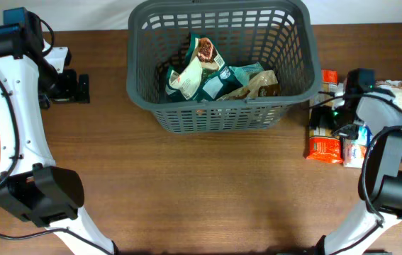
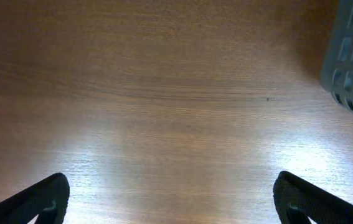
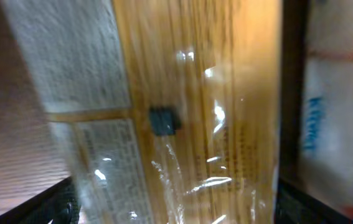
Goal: Pack container
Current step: 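Move right gripper down onto the orange pasta package and grasp it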
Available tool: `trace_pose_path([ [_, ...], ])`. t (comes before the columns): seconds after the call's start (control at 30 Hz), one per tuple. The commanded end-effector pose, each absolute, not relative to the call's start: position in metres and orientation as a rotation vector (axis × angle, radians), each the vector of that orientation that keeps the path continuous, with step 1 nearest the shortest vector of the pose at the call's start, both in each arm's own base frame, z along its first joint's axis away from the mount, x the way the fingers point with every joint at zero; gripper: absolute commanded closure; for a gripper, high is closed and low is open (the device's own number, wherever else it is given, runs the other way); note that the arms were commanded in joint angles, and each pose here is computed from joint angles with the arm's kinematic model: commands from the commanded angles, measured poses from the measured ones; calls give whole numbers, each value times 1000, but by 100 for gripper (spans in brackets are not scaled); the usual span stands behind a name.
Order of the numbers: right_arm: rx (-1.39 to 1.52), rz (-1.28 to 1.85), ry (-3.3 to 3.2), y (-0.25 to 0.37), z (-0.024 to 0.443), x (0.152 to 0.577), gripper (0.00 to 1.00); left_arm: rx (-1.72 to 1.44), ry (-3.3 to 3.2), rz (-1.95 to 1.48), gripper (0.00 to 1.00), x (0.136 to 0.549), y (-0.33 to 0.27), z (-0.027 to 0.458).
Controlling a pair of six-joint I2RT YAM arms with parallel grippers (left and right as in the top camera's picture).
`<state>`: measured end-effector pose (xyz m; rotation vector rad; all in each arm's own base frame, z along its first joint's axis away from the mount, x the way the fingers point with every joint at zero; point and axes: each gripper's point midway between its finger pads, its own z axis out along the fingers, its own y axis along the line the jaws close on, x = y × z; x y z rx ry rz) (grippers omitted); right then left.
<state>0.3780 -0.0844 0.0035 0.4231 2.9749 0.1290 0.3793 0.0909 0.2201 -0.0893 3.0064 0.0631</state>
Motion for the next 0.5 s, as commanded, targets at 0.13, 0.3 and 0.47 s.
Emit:
trace_pose_path([
  [0.13, 456, 176, 3024, -72, -14, 361, 33, -115, 2988, 50, 1, 376, 90, 227],
  [0.3, 499, 313, 2987, -65, 0, 371, 96, -115, 2988, 50, 1, 376, 90, 227],
  [0.47, 612, 350, 2926, -78, 30, 383, 96, -115, 2988, 50, 1, 376, 90, 227],
])
